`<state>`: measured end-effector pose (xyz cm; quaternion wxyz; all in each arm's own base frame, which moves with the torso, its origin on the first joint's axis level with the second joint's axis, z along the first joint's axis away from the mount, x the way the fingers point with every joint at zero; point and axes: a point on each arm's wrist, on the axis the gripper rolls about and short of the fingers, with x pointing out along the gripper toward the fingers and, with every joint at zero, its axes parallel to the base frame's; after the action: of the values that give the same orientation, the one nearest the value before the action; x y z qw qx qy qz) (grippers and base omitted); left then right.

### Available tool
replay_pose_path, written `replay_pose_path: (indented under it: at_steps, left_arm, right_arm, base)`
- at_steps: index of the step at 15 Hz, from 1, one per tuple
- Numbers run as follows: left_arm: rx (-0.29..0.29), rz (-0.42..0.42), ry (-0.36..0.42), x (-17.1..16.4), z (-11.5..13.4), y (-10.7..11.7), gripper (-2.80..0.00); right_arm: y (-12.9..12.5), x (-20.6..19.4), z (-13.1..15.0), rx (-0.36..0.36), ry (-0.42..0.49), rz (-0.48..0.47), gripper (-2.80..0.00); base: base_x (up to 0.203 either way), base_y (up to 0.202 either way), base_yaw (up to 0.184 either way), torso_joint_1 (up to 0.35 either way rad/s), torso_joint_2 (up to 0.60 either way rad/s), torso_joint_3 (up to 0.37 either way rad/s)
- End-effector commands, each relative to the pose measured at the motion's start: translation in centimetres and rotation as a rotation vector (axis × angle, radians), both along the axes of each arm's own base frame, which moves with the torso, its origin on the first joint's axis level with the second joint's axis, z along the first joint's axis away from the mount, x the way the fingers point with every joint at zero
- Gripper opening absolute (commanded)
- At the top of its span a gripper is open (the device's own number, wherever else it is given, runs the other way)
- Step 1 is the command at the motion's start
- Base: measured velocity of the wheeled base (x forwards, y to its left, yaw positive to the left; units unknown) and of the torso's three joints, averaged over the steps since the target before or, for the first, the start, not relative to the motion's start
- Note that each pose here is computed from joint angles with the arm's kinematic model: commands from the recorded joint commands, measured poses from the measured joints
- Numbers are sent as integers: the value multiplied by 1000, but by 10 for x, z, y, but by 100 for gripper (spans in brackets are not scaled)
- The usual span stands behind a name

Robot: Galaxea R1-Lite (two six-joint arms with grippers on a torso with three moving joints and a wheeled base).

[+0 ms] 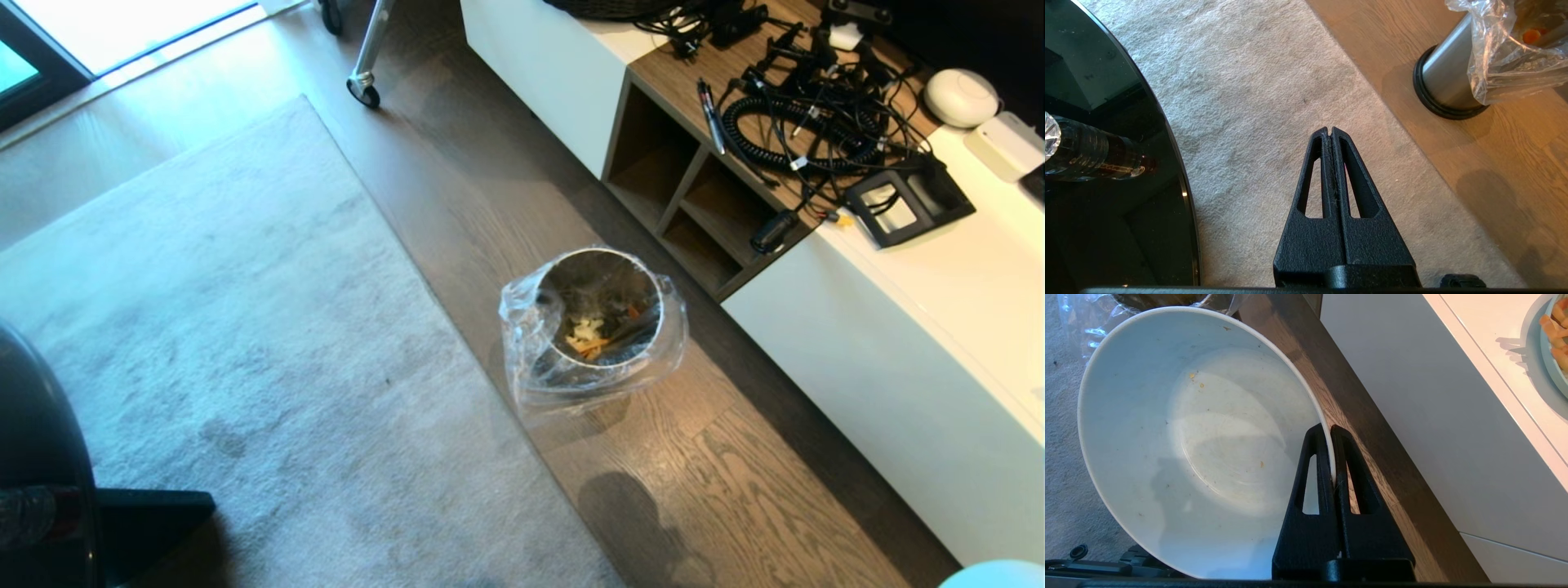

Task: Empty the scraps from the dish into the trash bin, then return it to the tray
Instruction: Put the bowl back to the table

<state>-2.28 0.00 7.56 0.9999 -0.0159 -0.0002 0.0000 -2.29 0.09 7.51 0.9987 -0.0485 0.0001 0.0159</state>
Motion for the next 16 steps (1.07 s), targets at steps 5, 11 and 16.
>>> replay_pose_path:
  at_steps: [5,11,16]
  left_arm:
    - [1,2,2,0,0,0,-280]
    - [-2,0,2,0,0,0,-280]
    - [-5,1,0,0,0,0,-280]
  right_arm:
    - [0,0,0,-1,3,0,-280]
    - [0,0,0,-1,1,-1,-280]
    - [0,0,0,-1,1,0,-280]
  base:
    - [0,0,0,0,0,0]
    - [0,0,0,2,1,57]
    - [0,0,0,3,1,190]
